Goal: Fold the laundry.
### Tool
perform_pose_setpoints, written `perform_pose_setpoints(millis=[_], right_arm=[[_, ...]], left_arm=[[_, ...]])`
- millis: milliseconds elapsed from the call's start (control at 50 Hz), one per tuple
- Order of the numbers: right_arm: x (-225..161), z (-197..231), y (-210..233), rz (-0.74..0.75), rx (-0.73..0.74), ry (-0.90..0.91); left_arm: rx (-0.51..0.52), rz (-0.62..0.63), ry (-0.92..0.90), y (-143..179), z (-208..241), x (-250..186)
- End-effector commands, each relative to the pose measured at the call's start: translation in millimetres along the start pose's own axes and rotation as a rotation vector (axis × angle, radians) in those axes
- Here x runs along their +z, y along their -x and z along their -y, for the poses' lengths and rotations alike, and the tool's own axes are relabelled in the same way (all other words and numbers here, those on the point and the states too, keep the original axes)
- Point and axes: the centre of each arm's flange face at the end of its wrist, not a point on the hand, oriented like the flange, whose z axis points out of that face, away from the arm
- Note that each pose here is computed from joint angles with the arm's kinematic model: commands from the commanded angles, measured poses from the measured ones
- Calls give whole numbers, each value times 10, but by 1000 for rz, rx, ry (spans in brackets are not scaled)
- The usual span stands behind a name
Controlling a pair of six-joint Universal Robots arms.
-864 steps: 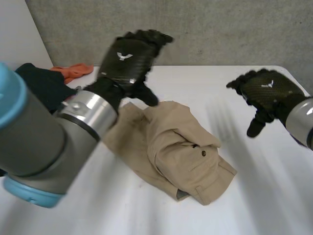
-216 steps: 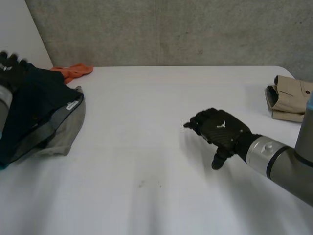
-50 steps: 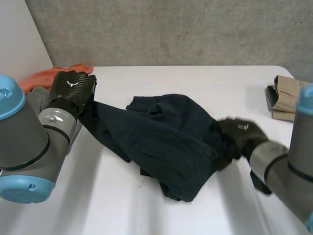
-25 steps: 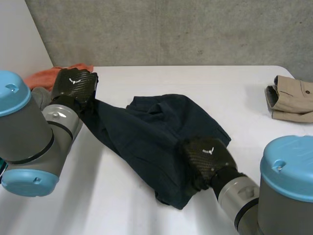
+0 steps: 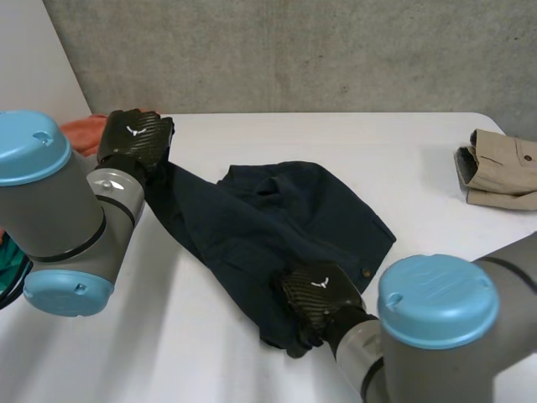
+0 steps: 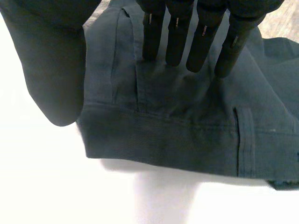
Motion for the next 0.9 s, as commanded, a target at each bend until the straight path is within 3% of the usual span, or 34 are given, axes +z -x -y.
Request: perform_pose_setpoints(millis=[20, 220, 360, 440, 520, 680, 780, 900], right_arm=[[313, -98, -31, -50, -7, -35], [443, -111, -183, -171, 6, -45], [32, 643, -389, -244, -64, -235], [-128, 943, -694, -324, -245, -239], [-546, 1498, -850, -417, -455, -316], [-921, 2134, -1148, -559, -523, -438], [-738, 2015, -1311, -488, -581, -326], [-230, 1691, -1484, -413, -598, -181]], left_arm=[[0, 0, 2, -2, -8, 3], [-4, -2, -11, -3, 46, -22], [-22, -12, -82, -8, 344, -201], [-35, -19, -148, 20, 607, -392], [-52, -16, -234, 114, 956, -655], [-85, 34, -424, 398, 1547, -1103], [-50, 18, -376, 348, 1455, -1063], [108, -53, -169, -23, 825, -581]])
